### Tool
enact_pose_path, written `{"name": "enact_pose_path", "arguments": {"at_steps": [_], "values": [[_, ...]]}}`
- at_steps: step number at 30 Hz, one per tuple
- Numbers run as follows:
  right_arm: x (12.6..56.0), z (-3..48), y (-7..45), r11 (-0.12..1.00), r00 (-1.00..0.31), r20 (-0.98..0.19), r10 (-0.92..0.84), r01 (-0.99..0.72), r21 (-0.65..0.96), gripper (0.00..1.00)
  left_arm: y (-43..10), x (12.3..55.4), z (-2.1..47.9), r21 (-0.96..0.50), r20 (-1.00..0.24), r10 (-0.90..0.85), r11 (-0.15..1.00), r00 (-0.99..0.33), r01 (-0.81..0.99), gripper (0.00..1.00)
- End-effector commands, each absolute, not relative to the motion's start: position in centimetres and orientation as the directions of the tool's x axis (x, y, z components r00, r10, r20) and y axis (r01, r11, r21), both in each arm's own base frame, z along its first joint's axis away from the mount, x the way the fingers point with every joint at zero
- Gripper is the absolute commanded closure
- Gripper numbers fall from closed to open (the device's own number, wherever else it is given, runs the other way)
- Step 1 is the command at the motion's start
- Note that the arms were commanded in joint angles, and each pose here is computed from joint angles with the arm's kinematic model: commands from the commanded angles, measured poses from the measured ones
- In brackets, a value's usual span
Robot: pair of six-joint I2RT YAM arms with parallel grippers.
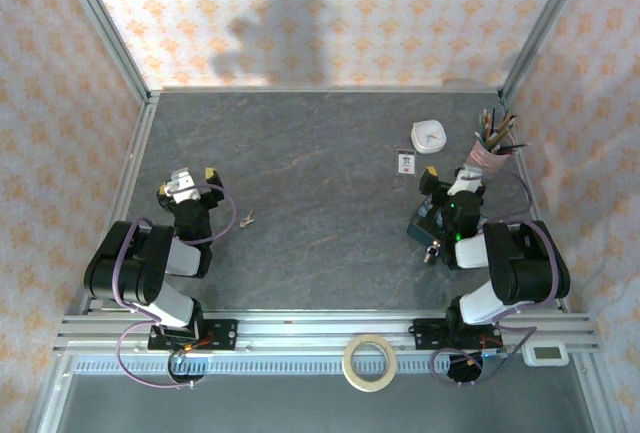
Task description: Unlock a padlock with a key
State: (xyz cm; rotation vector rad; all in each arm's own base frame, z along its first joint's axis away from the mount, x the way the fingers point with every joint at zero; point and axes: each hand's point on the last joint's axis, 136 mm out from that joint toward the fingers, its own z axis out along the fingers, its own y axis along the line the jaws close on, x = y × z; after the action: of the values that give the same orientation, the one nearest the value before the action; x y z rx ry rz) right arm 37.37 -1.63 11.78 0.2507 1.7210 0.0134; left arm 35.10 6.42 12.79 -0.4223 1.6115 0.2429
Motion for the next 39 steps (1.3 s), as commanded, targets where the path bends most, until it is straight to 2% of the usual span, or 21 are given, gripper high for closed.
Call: {"name": "enact_pose_path", "arguments": {"at_steps": [1, 9, 15, 19, 21, 23, 28, 33, 36, 39], "values": [[37.5, 12.4, -2.0, 0.973, -0.115, -0.978, 0.176, 0.174, 0.154, 0.0, 6.1, 35.6, 13.8, -0.094, -0.994, -0.109, 0.912, -0.014, -0.4, 0.01], [37.4, 12.6, -2.0, 0.973, -0.109, -0.979, 0.174, 0.174, 0.153, 0.0, 6.2, 35.6, 13.8, -0.093, -0.994, -0.108, 0.912, -0.014, -0.4, 0.01], [38.3, 14.7, -2.1, 0.962, -0.146, -0.978, 0.148, 0.251, 0.108, 0.0, 5.6, 36.0, 15.2, -0.051, -0.997, -0.072, 0.905, -0.032, -0.422, 0.01], [39.1, 16.5, -2.8, 0.913, -0.19, -0.938, 0.291, 0.347, 0.214, 0.0, 4.5, 37.0, 17.3, 0.012, -0.996, -0.031, 0.889, -0.087, -0.458, 0.01], [39.0, 16.3, -3.0, 0.875, -0.236, -0.894, 0.38, 0.406, 0.264, 0.0, 4.0, 37.5, 17.6, -0.032, -0.99, -0.092, 0.881, -0.105, -0.472, 0.01], [38.6, 16.1, -3.5, 0.843, -0.272, -0.863, 0.426, 0.465, 0.269, 0.0, 1.9, 38.3, 17.6, -0.032, -0.983, -0.101, 0.918, -0.155, -0.395, 0.01], [36.1, 15.3, -4.9, 0.78, -0.325, -0.813, 0.484, 0.581, 0.233, 0.0, -3.0, 38.7, 18.6, -0.223, -0.952, -0.261, 0.949, -0.16, -0.222, 0.01], [32.4, 15.3, -6.7, 0.72, -0.345, -0.779, 0.524, 0.667, 0.19, 0.0, -5.8, 38.5, 18.8, -0.459, -0.871, -0.468, 0.883, -0.146, -0.095, 0.01], [30.1, 15.2, -8.3, 0.68, -0.358, -0.761, 0.541, 0.719, 0.145, 0.0, -7.4, 38.6, 18.7, -0.551, -0.822, -0.547, 0.834, -0.155, -0.019, 0.01], [27.8, 15.4, -10.3, 0.628, -0.339, -0.782, 0.523, 0.774, 0.084, 0.0, -8.5, 38.7, 17.9, -0.578, -0.804, -0.567, 0.816, -0.182, 0.011, 0.01]]}}
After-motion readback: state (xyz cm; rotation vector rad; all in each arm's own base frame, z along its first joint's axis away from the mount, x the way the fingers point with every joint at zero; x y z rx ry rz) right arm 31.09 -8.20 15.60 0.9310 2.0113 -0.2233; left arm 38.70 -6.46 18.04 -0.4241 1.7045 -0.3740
